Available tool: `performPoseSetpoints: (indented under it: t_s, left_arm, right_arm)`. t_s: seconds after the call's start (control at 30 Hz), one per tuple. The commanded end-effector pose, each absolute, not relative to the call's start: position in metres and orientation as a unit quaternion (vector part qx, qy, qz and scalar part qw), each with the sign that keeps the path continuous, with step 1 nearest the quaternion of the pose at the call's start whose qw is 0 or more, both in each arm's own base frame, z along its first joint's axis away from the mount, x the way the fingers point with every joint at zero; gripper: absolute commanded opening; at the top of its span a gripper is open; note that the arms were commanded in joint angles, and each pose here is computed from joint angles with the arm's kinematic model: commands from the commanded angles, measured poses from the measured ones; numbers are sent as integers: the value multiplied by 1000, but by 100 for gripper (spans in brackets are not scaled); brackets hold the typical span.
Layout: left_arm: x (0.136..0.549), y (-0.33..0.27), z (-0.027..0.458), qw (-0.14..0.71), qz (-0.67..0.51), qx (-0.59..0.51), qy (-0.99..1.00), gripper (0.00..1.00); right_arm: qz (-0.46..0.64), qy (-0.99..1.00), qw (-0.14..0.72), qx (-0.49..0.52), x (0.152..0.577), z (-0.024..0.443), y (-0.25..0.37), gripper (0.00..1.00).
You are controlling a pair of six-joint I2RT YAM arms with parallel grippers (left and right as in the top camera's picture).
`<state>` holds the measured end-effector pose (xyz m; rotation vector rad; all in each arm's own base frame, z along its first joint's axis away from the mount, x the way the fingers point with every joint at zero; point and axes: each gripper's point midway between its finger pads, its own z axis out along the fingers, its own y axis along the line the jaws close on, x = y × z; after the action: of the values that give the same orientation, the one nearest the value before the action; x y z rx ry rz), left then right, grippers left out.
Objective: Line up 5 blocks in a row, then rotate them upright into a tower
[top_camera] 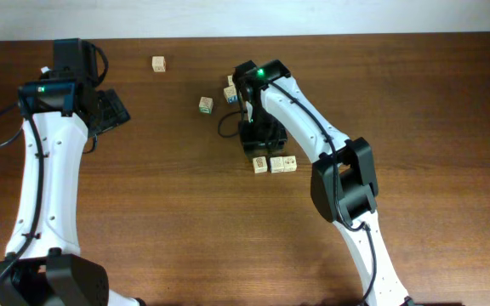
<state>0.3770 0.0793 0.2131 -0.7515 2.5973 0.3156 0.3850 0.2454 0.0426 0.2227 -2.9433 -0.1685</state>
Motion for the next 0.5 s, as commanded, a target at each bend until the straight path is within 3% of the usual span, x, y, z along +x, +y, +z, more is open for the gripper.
performPoseSetpoints:
  t_s: [0.0,0.07,0.13,0.47]
  left_arm:
    - [379,82,218,215,118,-277,929,99]
    - [379,82,218,215,118,-277,929,99]
    - [379,82,218,215,118,-277,929,99]
    - [379,82,218,215,118,-277,929,99]
  right_arm:
    - [-76,-992,42,95,403,71,259,38]
    - [-60,-992,19,107,406,76,264,17]
    - [-11,-995,7,104,405,70,260,6]
    - [27,-994,38,96,387,9,256,4]
